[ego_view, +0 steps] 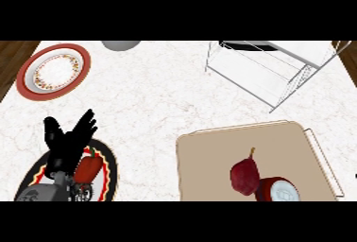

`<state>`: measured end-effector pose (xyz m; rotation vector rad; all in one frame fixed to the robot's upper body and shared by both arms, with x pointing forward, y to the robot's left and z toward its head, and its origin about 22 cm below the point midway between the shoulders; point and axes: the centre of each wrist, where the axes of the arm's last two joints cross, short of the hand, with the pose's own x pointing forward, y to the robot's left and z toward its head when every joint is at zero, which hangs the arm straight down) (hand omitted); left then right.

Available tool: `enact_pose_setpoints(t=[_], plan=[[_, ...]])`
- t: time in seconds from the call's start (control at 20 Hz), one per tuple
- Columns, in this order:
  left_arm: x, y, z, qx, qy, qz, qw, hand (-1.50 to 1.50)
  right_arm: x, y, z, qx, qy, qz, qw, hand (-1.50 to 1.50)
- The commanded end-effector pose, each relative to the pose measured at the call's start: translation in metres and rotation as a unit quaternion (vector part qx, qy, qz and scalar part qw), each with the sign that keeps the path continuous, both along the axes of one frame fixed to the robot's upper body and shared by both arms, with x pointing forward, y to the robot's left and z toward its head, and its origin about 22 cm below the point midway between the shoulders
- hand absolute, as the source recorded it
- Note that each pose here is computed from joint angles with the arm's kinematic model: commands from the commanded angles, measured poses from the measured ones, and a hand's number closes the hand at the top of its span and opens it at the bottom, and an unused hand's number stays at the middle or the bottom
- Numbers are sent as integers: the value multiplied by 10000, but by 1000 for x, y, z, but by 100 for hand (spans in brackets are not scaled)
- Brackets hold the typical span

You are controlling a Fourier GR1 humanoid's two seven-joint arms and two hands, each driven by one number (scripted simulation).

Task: Pick the can from the tray and place it in the tiered shelf

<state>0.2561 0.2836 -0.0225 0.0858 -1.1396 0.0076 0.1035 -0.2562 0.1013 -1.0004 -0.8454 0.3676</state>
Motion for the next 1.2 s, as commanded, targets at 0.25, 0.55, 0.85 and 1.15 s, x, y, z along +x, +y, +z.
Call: enact_pose_setpoints(t=[0.25,0.55,0.85,1.15], plan=[[2,-10,-8,-70,109,75,9999,0,21,55,-32,-495,267,-635,9964,-150],[-11,11,-6,-77,81,107,9999,0,36,80,-52,-763,361,-725,9938,-150],[-12,15,-9,-125,125,219,9996,0,59,90,-49,-665,99,-592,9960,-150],[-6,13,-9,2,82,183,9998,0,73,92,-76,-712,34,-500,9962,-150]])
